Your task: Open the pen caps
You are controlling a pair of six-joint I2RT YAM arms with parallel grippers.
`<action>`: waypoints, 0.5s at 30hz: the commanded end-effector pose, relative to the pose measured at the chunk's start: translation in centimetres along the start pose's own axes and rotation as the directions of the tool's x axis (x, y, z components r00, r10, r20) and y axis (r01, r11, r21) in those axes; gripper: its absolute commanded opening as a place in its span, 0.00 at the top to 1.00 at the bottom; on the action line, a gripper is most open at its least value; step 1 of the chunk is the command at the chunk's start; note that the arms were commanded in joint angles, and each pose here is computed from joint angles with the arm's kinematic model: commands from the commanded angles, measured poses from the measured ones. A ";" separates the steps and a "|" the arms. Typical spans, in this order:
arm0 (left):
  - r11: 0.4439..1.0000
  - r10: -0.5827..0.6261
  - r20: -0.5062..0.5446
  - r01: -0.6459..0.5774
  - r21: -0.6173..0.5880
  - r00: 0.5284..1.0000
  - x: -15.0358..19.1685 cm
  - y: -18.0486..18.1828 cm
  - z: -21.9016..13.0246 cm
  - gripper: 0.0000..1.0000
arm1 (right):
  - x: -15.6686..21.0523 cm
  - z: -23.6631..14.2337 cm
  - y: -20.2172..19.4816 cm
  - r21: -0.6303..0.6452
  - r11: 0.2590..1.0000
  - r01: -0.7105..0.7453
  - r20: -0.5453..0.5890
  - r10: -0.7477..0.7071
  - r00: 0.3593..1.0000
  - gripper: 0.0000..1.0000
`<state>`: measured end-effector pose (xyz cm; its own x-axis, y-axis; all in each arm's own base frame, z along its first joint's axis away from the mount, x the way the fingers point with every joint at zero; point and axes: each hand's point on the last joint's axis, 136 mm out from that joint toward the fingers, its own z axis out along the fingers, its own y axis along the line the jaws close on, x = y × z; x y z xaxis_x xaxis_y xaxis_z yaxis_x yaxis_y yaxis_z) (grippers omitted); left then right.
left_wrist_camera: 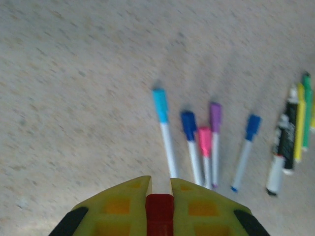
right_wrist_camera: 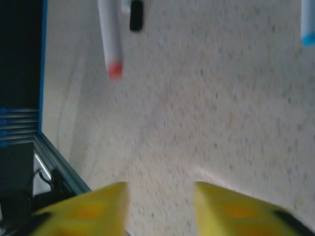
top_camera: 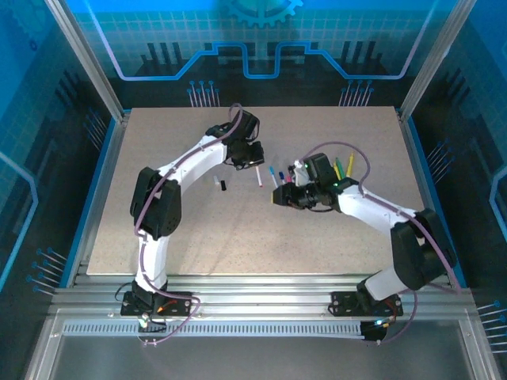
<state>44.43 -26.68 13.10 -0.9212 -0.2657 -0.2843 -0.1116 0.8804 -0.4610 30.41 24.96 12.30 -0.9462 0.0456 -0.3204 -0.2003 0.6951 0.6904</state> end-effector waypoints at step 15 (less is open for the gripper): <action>0.988 0.022 -0.044 -0.015 0.154 0.999 2.7 -4.0 -1.6 1.00 | -5.8 2.4 3.6 -0.166 0.984 0.071 0.058 -0.062 0.996 0.57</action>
<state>42.24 -29.58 13.88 -0.9394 -0.2332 -0.2514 -0.0615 0.8359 -0.5454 35.04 27.91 13.97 -0.9220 0.0428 -0.3848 -0.2823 0.6061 0.7436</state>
